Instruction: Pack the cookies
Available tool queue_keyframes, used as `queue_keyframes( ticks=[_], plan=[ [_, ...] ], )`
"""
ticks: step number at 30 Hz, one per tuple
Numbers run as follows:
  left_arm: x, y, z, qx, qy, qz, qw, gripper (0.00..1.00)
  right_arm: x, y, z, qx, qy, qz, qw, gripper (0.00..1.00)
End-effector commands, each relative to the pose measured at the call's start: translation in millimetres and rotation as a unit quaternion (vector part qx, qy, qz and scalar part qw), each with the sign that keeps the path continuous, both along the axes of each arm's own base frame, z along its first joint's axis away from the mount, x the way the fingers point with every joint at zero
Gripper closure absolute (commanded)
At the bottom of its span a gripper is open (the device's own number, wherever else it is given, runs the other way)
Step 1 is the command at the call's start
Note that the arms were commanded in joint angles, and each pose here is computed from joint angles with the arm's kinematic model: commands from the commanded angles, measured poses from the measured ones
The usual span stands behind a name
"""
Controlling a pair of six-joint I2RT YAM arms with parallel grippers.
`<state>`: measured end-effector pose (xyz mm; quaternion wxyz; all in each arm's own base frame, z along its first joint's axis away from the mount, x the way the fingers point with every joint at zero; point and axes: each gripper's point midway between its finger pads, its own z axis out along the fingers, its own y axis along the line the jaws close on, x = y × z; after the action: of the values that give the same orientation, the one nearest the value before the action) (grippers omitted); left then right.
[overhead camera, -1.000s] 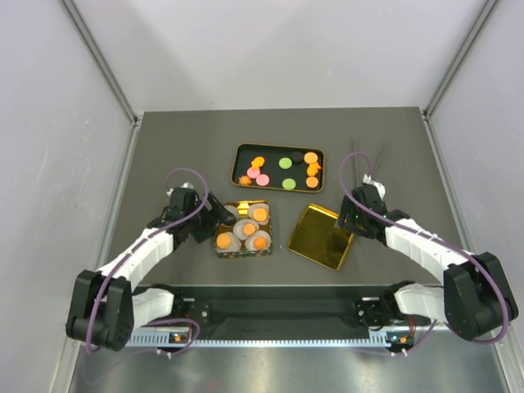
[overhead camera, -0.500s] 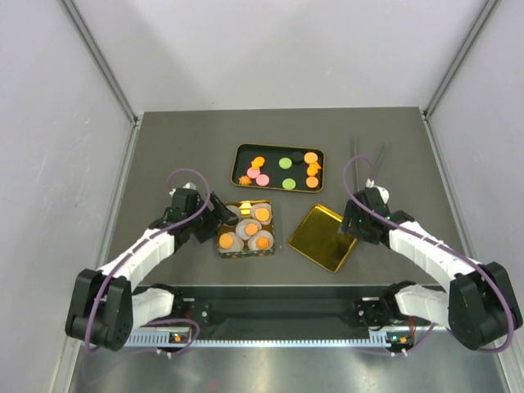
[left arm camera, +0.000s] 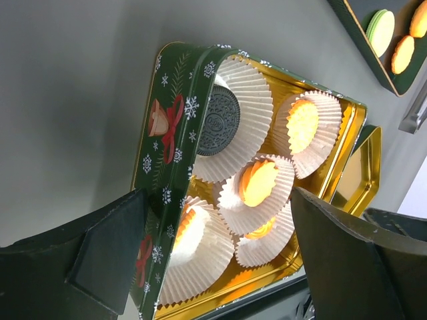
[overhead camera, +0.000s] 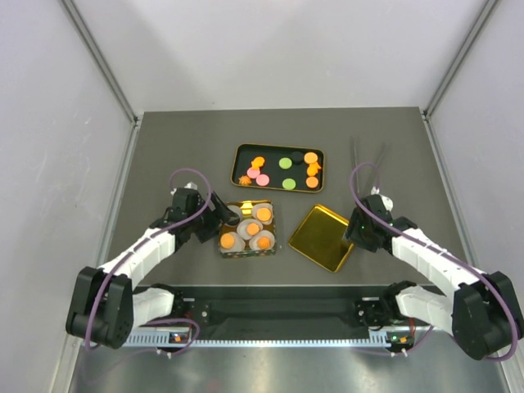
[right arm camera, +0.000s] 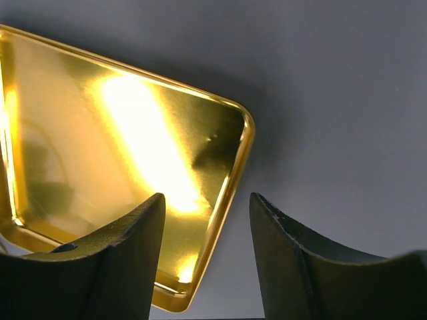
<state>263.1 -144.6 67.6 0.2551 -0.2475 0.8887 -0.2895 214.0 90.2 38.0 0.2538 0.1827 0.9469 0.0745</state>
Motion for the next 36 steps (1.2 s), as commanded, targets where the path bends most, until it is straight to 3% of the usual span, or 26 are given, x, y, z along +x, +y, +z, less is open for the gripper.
queue_keyframes(
  ticks=[1, 5, 7, 16, 18, 29, 36],
  plan=[
    [10.2, -8.2, 10.4, -0.015, -0.03, -0.013, 0.999, 0.08, 0.3, 9.7, 0.0, 0.024, -0.007, -0.008, 1.0, 0.46],
    [10.0, -8.4, 10.2, -0.014, -0.032, -0.017, 0.999, 0.08, -1.1, 10.7, -7.5, 0.024, -0.002, -0.009, 1.0, 0.48],
    [8.9, -10.1, 9.5, -0.016, -0.03, -0.022, 0.999, 0.08, 0.6, 12.1, -11.0, 0.023, 0.001, -0.008, 1.0, 0.53],
    [7.5, -14.9, 11.8, -0.015, -0.037, -0.037, 0.999, 0.07, 6.9, 10.2, -17.5, 0.005, 0.0, 0.0, 1.0, 0.87],
    [6.6, -14.0, 12.7, -0.009, -0.037, -0.042, 0.998, 0.05, 12.7, 11.3, -8.3, 0.001, -0.009, 0.012, 1.0, 0.99],
    [24.8, 14.1, 76.7, 0.092, -0.117, -0.04, 0.988, 0.02, 44.0, 20.6, 79.7, 0.014, -0.076, 0.081, 0.994, 1.0],
    [27.3, -10.0, 136.2, 0.061, -0.178, -0.115, 0.975, 0.03, 58.9, 45.0, 129.9, 0.051, -0.115, 0.139, 0.982, 1.0]
  ],
)
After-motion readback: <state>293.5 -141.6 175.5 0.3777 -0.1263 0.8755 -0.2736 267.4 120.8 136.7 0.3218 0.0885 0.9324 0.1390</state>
